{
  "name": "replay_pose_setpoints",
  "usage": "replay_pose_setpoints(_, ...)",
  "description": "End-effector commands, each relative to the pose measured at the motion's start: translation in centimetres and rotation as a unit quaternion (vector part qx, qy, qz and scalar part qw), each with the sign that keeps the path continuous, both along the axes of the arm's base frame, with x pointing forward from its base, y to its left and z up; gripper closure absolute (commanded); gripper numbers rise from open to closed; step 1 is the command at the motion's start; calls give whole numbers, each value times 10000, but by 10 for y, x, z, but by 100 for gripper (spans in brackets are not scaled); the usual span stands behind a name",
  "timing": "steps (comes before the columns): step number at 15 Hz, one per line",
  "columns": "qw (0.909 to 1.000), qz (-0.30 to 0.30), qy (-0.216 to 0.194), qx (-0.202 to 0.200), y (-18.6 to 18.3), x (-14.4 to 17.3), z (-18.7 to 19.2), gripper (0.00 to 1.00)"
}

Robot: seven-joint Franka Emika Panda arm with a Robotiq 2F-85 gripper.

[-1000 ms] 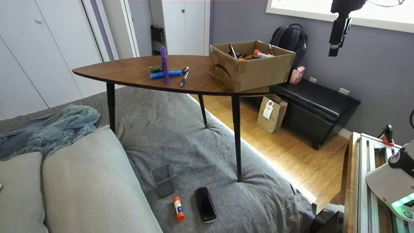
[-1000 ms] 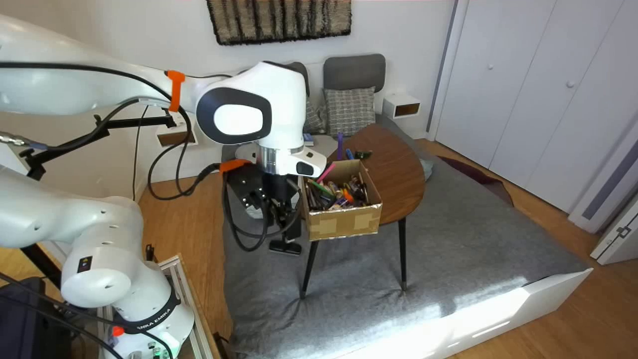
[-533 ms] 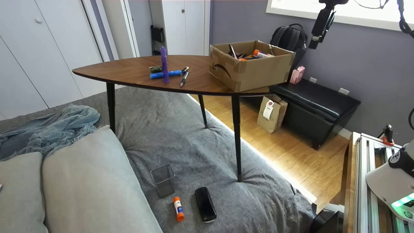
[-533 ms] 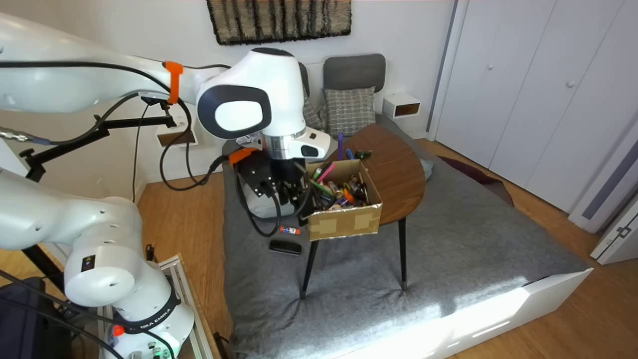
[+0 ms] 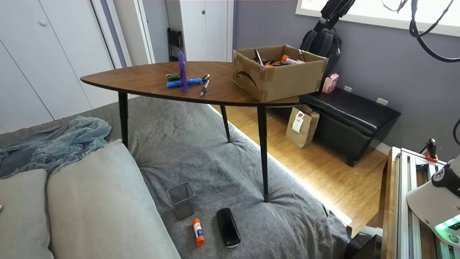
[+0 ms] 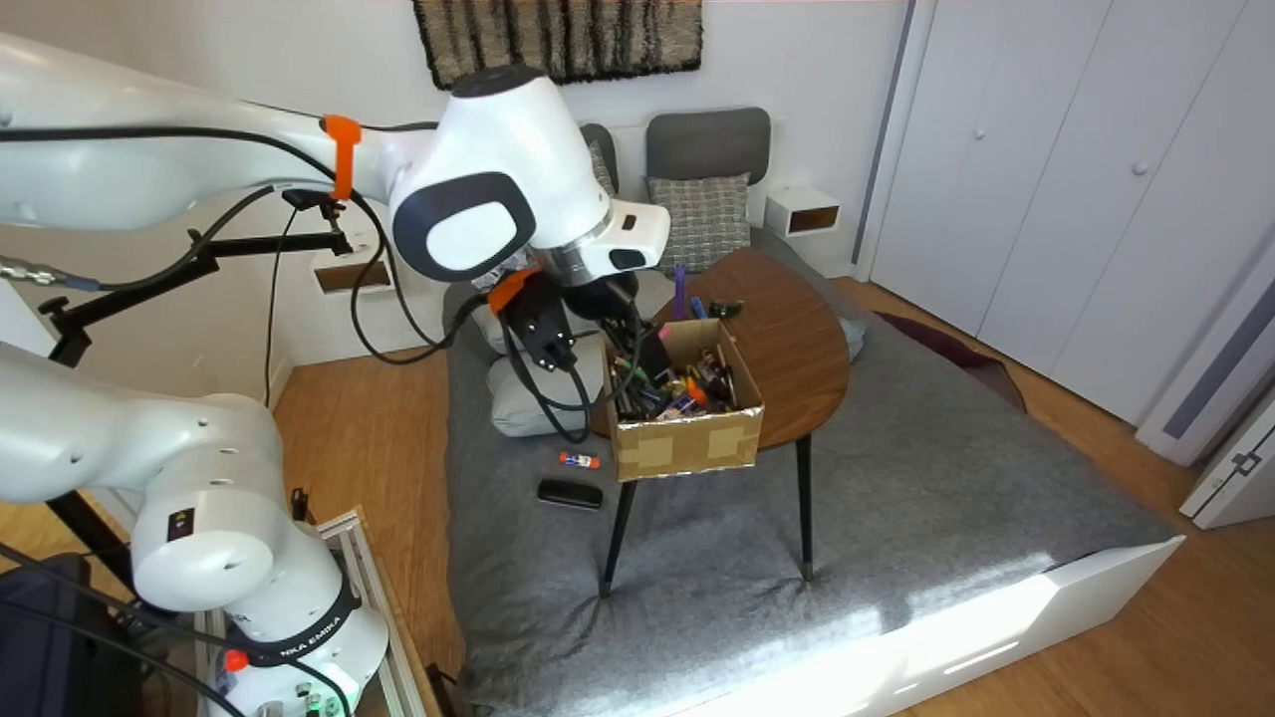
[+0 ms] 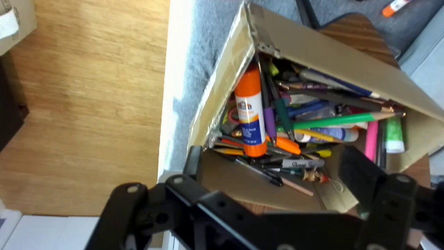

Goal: Remove the glue stick from the box and put it on the table.

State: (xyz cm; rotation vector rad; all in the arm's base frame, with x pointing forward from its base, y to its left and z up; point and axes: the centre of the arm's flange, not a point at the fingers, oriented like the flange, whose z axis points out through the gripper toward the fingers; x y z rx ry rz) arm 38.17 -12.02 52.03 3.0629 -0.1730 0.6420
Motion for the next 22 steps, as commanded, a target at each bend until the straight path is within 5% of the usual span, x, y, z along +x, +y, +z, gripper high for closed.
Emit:
replay_pose_setpoints(1, 9965, -32, -826, 106, 19, -17, -4, 0)
replay_pose_setpoints(9, 9873, -188, -1576, 56, 31, -19, -29, 0)
replay_pose_setpoints(13, 9915, -77, -1302, -16, 27, -13, -33, 0)
replay_pose_setpoints(22, 9897, -18, -1401, -303, 37, 2, -59, 0)
